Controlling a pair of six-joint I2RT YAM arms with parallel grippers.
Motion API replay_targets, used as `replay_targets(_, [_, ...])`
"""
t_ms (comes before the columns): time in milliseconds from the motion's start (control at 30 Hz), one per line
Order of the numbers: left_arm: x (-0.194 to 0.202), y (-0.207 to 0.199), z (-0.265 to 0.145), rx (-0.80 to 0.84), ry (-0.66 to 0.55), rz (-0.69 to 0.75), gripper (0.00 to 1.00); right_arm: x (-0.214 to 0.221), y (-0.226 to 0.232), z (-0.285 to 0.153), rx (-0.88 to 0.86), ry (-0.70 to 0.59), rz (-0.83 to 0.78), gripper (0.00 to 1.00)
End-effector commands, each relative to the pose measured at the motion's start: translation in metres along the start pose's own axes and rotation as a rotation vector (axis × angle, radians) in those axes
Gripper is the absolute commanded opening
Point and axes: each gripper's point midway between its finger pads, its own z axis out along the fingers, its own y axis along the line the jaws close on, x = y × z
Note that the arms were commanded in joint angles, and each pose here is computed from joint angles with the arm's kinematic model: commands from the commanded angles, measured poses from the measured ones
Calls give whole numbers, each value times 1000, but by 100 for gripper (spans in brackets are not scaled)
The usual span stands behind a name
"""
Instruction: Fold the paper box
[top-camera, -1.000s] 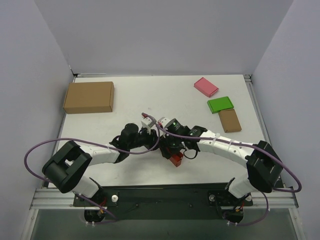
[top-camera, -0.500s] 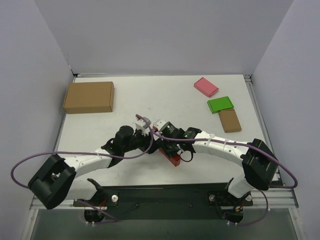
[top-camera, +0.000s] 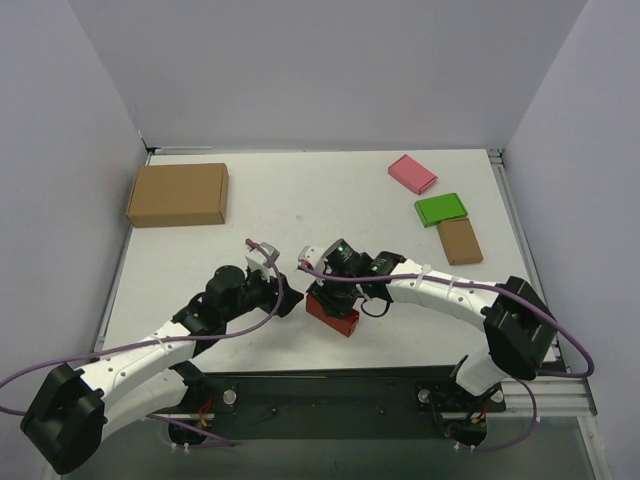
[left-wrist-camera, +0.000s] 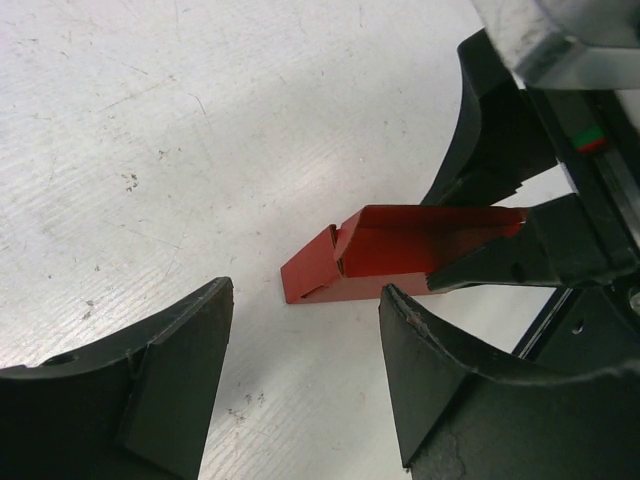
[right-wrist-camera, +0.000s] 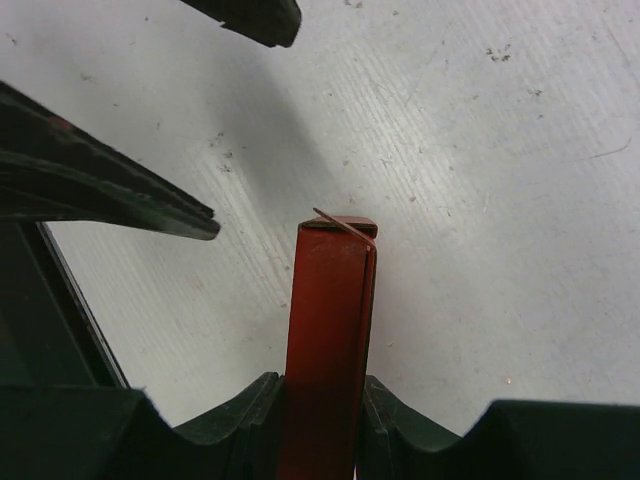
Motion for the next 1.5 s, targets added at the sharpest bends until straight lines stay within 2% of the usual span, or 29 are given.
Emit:
replay_targets(0, [-9, -3, 7, 27, -15, 56, 69, -3, 12, 1, -71, -10, -40, 14])
replay_targets(300, [-23, -12, 20, 63, -38, 96, 56, 3, 13, 3, -58, 8, -37, 14])
replay_targets(700, [-30, -26, 31, 118, -50, 129, 54, 3, 12, 5, -55, 11, -33, 13])
replay_targets(1067, [-32, -32, 37, 125, -50, 141, 35, 8, 11, 7, -49, 25, -30, 13])
replay_targets(1467, [-20, -33, 40, 103, 2, 146, 14, 9, 9, 10, -42, 35, -25, 12])
